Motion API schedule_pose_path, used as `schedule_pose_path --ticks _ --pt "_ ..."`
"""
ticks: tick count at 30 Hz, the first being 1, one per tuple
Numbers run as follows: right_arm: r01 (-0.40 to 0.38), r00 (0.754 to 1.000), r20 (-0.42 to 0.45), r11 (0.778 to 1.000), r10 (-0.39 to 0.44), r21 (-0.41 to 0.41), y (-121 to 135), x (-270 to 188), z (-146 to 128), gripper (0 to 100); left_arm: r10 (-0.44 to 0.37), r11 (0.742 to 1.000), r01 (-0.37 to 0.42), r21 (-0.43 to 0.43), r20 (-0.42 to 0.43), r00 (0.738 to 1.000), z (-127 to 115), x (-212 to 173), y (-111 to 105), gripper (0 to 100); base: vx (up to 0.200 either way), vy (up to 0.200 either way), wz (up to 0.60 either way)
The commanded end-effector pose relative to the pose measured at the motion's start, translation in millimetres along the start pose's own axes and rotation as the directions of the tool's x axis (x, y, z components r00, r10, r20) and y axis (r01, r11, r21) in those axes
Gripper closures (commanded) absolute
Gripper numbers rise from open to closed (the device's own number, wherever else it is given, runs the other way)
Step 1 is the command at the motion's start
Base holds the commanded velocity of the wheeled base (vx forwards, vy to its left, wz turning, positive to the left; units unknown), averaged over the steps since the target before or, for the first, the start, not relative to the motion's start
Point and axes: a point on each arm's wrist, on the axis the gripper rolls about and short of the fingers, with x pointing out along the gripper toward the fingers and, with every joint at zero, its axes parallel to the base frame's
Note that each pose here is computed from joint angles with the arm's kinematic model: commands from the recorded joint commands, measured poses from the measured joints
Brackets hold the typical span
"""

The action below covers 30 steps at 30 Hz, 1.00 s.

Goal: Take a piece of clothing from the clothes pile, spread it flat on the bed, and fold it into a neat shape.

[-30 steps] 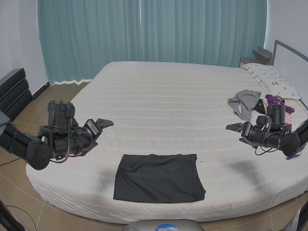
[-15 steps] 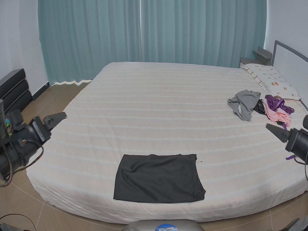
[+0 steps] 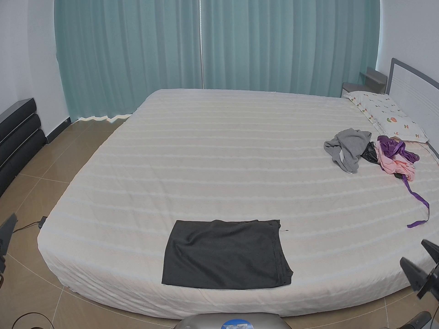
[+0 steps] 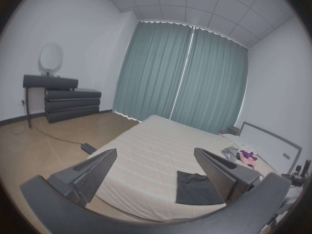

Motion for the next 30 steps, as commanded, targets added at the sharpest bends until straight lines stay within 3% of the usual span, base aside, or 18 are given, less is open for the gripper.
schedule_pose_path --ticks 1,3,6,8,9,11,12,14,17,21,24,26,30 --pt "0.009 0.986 0.165 0.993 0.010 -0.116 9.7 -54.3 -21.2 0 0.075 0.991 -0.095 0.092 0.198 0.977 -30.8 -62.5 28.4 0 0.000 0.000 0.00" --pt "0.013 0.984 0.175 0.988 0.014 -0.153 10.5 -61.9 -29.2 0 0.069 0.988 -0.095 0.119 0.203 0.977 -37.7 -66.6 31.5 0 0.000 0.000 0.00" --pt "0.042 0.982 0.188 0.979 -0.004 -0.200 10.5 -63.6 -34.4 0 0.124 0.983 -0.150 0.108 0.215 0.969 -40.6 -67.8 29.0 0 0.000 0.000 0.00" --pt "0.096 0.979 0.200 0.971 -0.052 -0.217 9.4 -63.6 -33.9 0 0.146 0.977 -0.178 0.119 0.242 0.959 -45.3 -72.3 27.4 0 0.000 0.000 0.00" --pt "0.131 0.977 0.196 0.966 -0.088 -0.222 8.2 -62.5 -35.5 0 0.119 0.975 -0.162 0.150 0.261 0.958 -50.5 -76.7 27.8 0 0.000 0.000 0.00" --pt "0.193 0.973 0.173 0.949 -0.152 -0.251 5.2 -58.3 -42.2 0 0.098 0.964 -0.155 0.217 0.251 0.963 -56.1 -75.4 29.2 0 0.000 0.000 0.00" --pt "0.193 0.973 0.173 0.949 -0.152 -0.251 5.2 -58.3 -42.2 0 0.098 0.964 -0.155 0.217 0.251 0.963 -56.1 -75.4 29.2 0 0.000 0.000 0.00" --pt "0.264 0.961 0.161 0.925 -0.226 -0.274 0.1 -48.1 -55.1 0 0.106 0.964 -0.157 0.214 0.234 0.966 -60.5 -71.8 30.1 0 0.000 0.000 0.00" --pt "0.304 0.941 0.233 0.916 -0.247 -0.260 -1.9 -42.8 -56.5 0 0.115 0.960 -0.156 0.233 0.178 0.977 -75.1 -60.3 33.0 0 0.000 0.000 0.00" --pt "0.309 0.934 0.261 0.917 -0.243 -0.254 -2.6 -40.4 -57.8 0 0.111 0.958 -0.144 0.248 0.145 0.983 -92.2 -45.9 36.1 0 0.000 0.000 0.00" --pt "0.307 0.930 0.281 0.919 -0.235 -0.249 -2.5 -40.1 -56.8 0 0.064 0.961 -0.108 0.256 0.177 0.982 -113.0 -27.3 39.3 0 0.000 0.000 0.00" --pt "0.289 0.937 0.274 0.923 -0.218 -0.254 -2.0 -40.2 -57.0 0 0.031 0.957 -0.092 0.276 0.218 0.975 -113.3 -25.0 38.7 0 0.000 0.000 0.00" --pt "0.175 0.968 0.215 0.966 -0.133 -0.190 0.3 -41.4 -58.4 0 -0.040 0.954 -0.010 0.301 0.162 0.986 -117.4 -24.2 37.9 0 0.000 0.000 0.00"
